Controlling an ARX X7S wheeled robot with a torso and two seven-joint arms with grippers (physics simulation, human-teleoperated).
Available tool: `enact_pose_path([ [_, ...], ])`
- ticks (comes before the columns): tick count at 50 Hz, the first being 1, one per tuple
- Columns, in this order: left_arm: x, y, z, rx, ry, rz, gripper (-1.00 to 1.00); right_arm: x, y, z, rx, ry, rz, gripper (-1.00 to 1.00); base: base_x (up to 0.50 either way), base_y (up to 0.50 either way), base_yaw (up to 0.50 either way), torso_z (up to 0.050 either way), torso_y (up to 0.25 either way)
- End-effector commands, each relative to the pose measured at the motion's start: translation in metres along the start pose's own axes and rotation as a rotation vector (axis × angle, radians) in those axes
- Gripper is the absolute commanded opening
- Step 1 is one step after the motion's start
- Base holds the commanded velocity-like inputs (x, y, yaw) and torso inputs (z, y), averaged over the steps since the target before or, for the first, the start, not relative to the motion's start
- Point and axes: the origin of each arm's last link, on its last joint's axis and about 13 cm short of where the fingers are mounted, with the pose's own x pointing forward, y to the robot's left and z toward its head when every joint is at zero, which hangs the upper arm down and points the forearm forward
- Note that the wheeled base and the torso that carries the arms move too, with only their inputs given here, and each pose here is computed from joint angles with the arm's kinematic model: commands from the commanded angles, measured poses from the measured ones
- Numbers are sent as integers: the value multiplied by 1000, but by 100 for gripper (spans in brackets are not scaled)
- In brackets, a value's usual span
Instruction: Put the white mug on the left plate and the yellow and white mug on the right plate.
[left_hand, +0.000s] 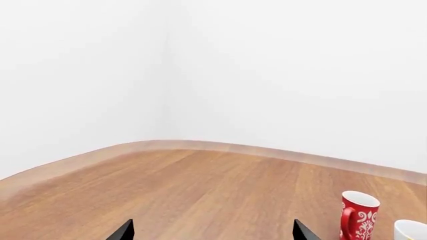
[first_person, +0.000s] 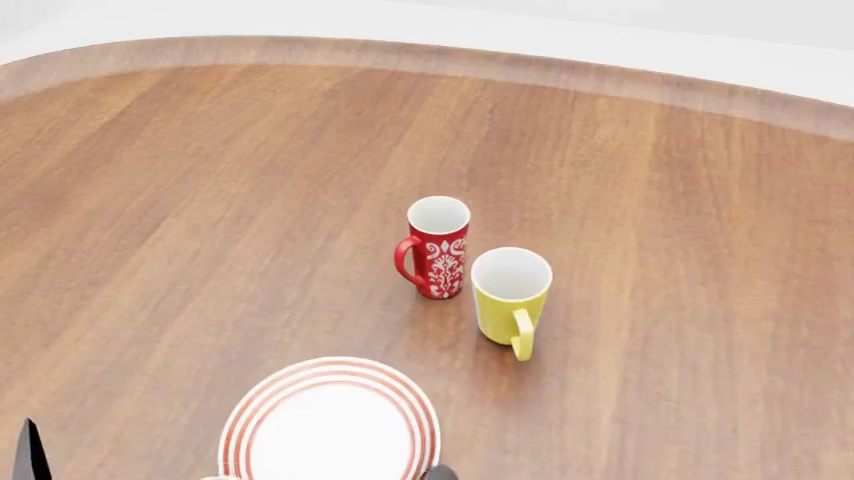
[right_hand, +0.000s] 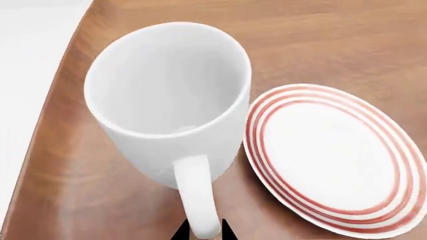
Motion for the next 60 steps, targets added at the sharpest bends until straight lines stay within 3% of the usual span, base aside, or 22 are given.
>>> enact_pose_path([
  [1,0,0,-2,-5,-6,-7,100,-8,-17,23,7,-138,-125,-100,0,0,0,0,0],
  [12,0,-1,-3,-5,-8,-15,100,-10,-35,27,132,-152,-234,-100,0,0,0,0,0],
  [27,-2,-2,-2,-6,-10,-21,100,2,-59,19,283,-115,-272,-100,0,0,0,0,0],
  [41,-5,-3,2,-16,-15,-18,100,20,-76,16,338,-85,-283,-100,0,0,0,0,1],
  [60,-8,-3,4,-23,-15,-19,100,41,-85,24,332,-57,-231,-100,0,0,0,0,0],
])
